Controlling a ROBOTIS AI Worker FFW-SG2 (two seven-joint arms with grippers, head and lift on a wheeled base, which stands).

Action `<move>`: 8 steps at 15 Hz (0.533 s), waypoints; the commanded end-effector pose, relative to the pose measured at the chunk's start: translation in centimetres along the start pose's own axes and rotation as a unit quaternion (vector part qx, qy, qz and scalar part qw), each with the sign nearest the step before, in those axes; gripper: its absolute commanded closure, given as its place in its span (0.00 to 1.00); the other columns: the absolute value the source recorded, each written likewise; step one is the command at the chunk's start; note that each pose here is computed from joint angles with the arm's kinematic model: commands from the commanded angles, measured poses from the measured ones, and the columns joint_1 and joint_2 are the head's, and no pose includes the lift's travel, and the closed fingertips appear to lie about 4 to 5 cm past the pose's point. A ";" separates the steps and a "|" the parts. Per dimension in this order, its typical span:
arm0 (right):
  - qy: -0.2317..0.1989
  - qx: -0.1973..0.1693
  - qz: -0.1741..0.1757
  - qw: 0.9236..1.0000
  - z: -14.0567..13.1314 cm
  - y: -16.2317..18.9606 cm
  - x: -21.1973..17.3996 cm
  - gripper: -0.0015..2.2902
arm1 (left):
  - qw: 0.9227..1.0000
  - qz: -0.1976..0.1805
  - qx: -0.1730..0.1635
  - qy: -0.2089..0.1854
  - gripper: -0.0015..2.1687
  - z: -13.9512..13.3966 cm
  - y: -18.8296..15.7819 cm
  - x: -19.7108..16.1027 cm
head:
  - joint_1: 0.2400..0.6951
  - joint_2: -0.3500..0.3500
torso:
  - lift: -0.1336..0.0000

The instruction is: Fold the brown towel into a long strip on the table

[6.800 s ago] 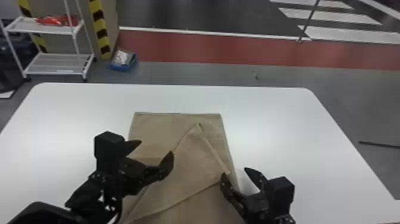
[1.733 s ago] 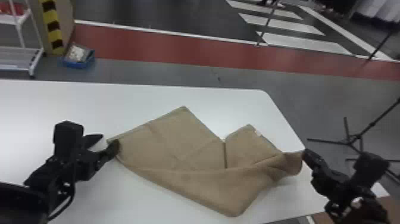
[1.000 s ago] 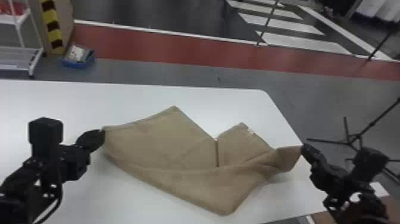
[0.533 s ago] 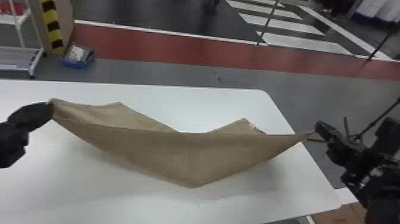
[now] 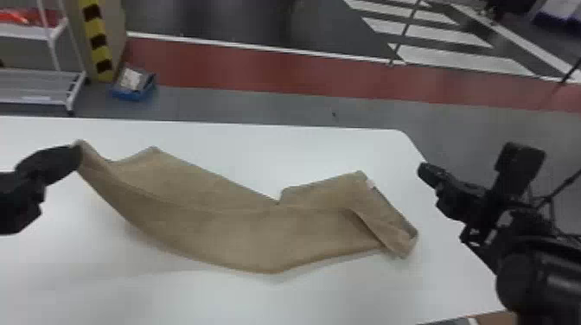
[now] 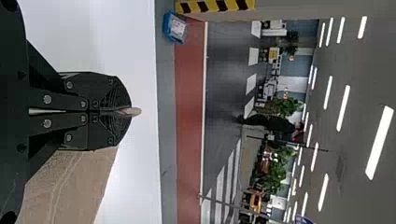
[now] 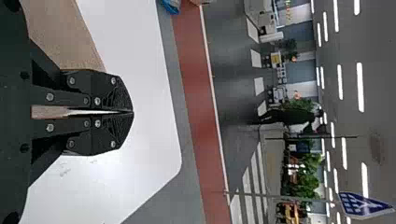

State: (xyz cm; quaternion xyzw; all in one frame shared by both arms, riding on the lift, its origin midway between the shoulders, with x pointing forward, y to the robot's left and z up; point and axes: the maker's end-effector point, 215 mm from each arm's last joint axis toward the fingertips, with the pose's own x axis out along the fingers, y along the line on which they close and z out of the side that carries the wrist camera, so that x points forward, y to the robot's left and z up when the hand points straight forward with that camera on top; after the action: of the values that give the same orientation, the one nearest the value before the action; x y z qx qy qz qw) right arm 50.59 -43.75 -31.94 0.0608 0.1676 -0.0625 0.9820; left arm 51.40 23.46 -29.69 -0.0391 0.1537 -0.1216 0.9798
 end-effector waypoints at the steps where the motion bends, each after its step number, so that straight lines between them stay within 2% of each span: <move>1: 0.037 0.006 0.026 0.999 -4.3 2.3 -0.1 0.19 | 1.000 0.003 -0.004 0.005 0.80 -0.8 0.8 0.5 | 1.00 0.18 | 0.08; 3: 0.039 0.003 0.038 0.999 -7.6 3.3 -2.1 0.19 | 1.000 0.004 -0.003 0.006 0.80 -1.1 1.2 0.7 | 1.00 0.21 | 0.08; 6: 0.049 0.000 0.044 0.998 -10.0 3.0 -5.0 0.16 | 1.000 0.000 -0.005 0.007 0.80 -1.2 1.2 1.3 | 1.00 0.26 | 0.08; 8: 0.050 -0.015 0.051 0.997 -11.1 2.9 -6.8 0.16 | 1.000 -0.005 -0.005 0.001 0.80 -1.1 0.8 1.6 | 1.00 0.26 | 0.08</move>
State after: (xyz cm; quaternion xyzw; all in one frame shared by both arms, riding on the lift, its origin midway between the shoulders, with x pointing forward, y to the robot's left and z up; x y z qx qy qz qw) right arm 42.46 -38.68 -39.44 0.0668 0.2131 -0.0088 0.9747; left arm 52.50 24.05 -31.31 -0.0430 0.1592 -0.1235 0.9786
